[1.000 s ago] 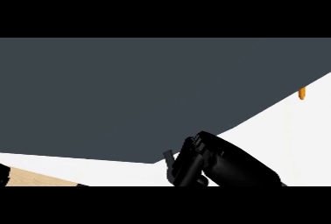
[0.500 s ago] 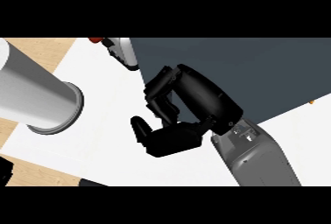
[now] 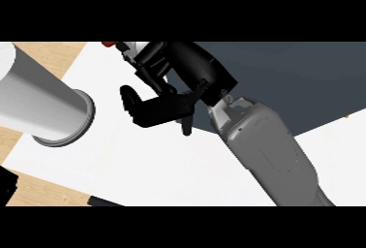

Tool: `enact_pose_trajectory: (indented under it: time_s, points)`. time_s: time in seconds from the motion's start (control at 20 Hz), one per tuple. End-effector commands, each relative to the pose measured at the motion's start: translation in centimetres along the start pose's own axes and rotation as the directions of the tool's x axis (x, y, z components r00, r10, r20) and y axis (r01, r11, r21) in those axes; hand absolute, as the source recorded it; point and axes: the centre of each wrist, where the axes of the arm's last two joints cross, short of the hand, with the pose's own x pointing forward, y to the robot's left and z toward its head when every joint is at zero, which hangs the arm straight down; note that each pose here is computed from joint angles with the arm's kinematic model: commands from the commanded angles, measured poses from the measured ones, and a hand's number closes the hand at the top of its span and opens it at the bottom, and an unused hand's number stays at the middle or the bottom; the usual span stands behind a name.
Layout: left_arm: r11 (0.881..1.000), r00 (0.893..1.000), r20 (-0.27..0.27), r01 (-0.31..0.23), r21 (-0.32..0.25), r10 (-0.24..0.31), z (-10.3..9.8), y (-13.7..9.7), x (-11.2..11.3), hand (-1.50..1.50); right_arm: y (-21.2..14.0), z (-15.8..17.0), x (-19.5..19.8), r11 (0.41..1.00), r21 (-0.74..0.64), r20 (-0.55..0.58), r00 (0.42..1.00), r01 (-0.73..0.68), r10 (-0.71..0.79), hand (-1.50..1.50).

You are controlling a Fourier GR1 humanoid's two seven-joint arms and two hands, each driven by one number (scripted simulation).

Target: Pick up the wine, place it into the cabinet and close the cabinet

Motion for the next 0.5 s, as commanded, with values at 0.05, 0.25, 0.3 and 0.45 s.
enact_pose_trajectory:
  time_s: [0.05, 0.25, 0.3, 0.45]
  points:
    - [1.0, 1.0, 0.002, -0.008, 0.009, 0.008, -0.1, 0.1, -0.1, 1.5, -3.9, -2.0, -1.6, 0.977, -0.189, -0.082, 0.99, 0.095, -0.112, 1.5]
    - [0.999, 1.0, -0.012, 0.009, 0.033, -0.009, 0.4, 0.4, -0.4, 1.5, -5.8, -2.2, -2.8, 0.977, -0.205, -0.139, 0.986, 0.064, -0.093, 1.5]
    - [0.999, 1.0, 0.008, 0.02, 0.042, -0.021, 0.0, 0.8, -0.2, 1.5, -5.5, -2.3, -3.7, 0.975, -0.208, -0.15, 0.983, 0.074, -0.107, 1.5]
    - [0.999, 1.0, 0.004, 0.019, 0.045, -0.019, 0.2, 0.7, -0.3, 1.5, -6.6, -2.3, -4.2, 0.971, -0.231, -0.168, 0.98, 0.061, -0.101, 1.5]
